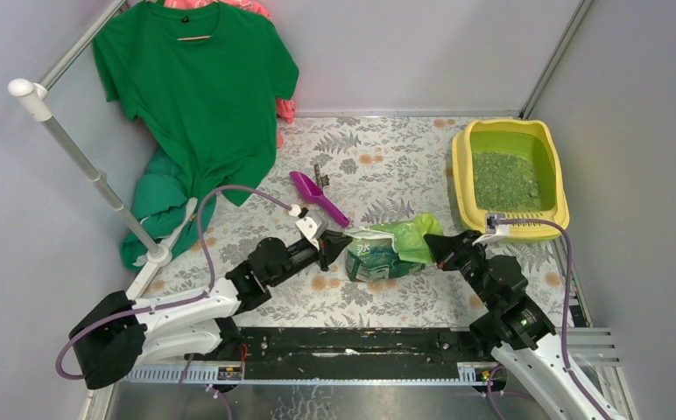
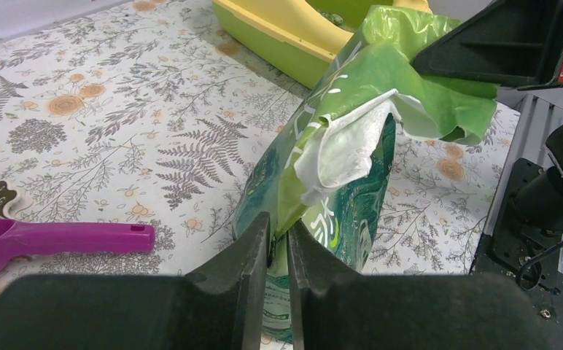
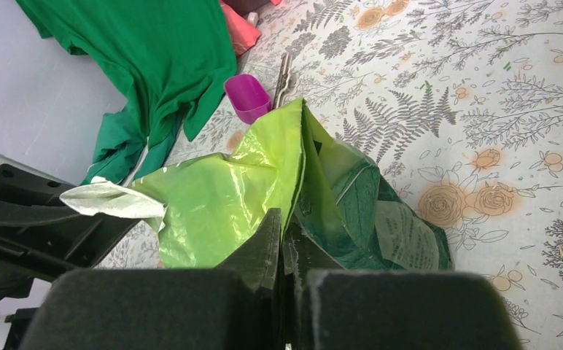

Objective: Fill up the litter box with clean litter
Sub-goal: Close the cat litter bag at the center of the board.

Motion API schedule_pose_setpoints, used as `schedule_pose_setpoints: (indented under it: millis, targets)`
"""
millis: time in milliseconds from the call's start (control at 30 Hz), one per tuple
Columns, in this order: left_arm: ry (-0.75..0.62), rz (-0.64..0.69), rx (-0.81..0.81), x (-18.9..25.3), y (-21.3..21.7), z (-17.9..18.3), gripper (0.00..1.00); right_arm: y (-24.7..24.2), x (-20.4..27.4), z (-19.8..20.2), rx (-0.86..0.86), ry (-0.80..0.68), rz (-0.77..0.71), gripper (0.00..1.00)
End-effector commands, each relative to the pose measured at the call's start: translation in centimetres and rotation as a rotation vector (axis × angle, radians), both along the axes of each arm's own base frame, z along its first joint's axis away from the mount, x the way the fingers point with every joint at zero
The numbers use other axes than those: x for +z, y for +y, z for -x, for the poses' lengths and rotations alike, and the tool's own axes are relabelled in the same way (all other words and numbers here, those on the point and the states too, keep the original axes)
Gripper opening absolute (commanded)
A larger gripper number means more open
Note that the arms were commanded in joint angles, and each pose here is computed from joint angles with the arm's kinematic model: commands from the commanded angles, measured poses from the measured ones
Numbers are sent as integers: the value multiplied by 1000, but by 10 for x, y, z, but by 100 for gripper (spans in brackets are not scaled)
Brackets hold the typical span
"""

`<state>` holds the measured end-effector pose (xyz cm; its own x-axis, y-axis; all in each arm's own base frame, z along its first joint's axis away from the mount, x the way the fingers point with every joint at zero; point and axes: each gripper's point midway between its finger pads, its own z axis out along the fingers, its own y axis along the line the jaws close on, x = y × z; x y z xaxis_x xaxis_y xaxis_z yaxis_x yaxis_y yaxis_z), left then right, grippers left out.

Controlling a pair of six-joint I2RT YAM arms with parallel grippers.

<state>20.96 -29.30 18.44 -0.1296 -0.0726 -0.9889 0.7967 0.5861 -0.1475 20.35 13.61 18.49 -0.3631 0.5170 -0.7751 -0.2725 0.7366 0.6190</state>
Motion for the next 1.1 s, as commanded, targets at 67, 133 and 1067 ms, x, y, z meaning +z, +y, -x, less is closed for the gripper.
schedule_pose_setpoints:
  millis: [67, 133, 1067]
  targets:
    - [27, 10, 25, 23, 4, -3, 28, -20, -29, -14, -122, 42, 84, 0]
    - [66, -7, 9, 23, 5, 3, 32, -20, -32, -14, -122, 40, 83, 0]
    - [425, -98, -41, 31, -27, -33, 33, -17, -54, -6, -99, 73, 57, 0]
